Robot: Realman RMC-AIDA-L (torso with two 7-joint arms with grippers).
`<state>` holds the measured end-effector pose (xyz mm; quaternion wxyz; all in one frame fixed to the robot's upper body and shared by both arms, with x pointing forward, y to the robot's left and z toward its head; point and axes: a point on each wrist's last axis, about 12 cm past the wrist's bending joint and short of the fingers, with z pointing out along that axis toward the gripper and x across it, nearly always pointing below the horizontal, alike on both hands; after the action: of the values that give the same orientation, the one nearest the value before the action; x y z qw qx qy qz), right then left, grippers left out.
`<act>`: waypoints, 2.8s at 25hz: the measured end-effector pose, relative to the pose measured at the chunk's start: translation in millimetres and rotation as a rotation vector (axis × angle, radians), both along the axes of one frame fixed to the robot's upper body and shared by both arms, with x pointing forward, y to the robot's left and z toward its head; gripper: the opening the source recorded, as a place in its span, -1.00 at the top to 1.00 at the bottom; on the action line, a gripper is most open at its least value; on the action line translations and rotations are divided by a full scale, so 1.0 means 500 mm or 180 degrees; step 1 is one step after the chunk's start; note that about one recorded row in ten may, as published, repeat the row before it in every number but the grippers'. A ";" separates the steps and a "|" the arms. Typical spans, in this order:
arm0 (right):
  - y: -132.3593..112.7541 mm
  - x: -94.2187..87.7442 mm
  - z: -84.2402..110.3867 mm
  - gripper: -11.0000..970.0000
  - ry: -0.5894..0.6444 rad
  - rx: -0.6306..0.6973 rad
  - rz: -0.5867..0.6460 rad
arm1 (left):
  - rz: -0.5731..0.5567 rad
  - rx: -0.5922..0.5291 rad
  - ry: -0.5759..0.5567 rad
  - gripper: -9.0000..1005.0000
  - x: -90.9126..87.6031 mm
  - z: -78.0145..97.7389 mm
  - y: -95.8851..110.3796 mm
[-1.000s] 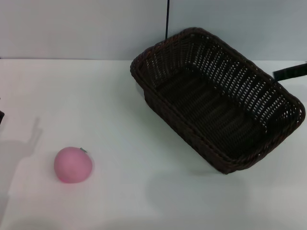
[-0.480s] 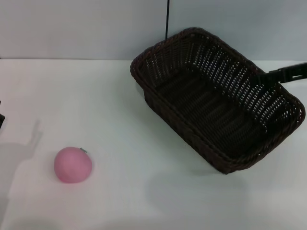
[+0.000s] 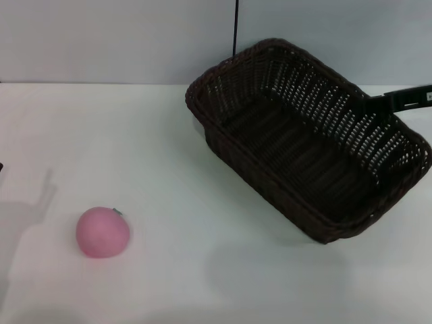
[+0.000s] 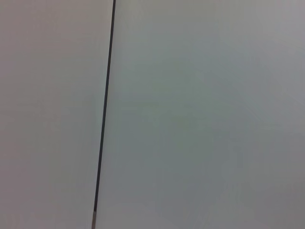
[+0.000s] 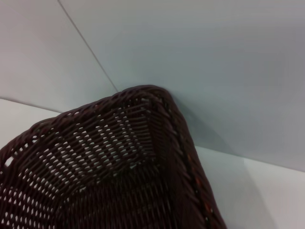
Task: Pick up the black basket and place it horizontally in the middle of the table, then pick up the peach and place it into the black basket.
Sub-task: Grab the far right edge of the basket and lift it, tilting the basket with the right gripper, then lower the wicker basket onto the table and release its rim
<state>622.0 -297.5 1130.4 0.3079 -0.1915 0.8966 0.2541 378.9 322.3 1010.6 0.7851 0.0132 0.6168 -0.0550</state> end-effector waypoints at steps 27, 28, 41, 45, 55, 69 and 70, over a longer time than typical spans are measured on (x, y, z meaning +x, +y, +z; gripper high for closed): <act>0.071 -0.048 0.055 0.58 -0.0737 -0.0982 0.1770 | 0.0071 -0.0010 -0.0059 -0.61 -0.019 0.003 0.006; 0.070 -0.052 0.060 0.58 -0.0792 -0.1026 0.1825 | 0.0075 -0.0012 -0.0059 -0.61 -0.021 0.003 0.006; 0.052 -0.086 0.115 0.59 -0.1820 -0.1074 0.2559 | 0.0079 -0.0007 -0.0052 -0.61 -0.028 0.002 0.006; 0.052 -0.088 0.124 0.59 -0.1840 -0.0963 0.2838 | 0.0098 -0.0009 -0.0086 -0.61 -0.037 0.004 0.007; 0.055 -0.074 0.125 0.60 -0.1949 -0.0903 0.3129 | 0.0195 0.0002 -0.0081 -0.61 -0.063 0.003 0.016; 0.084 -0.070 0.091 0.48 -0.1993 -0.1008 0.3182 | 0.0204 0.0014 -0.0088 -0.61 -0.064 0.003 0.018; 0.086 -0.070 0.088 0.47 -0.1969 -0.1038 0.3187 | 0.0205 0.0015 -0.0090 -0.61 -0.064 0.004 0.019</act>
<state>586.9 -254.4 1174.2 0.3639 -0.6993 0.5941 0.1601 346.6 331.6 1012.4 0.7950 -0.0041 0.6059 -0.0280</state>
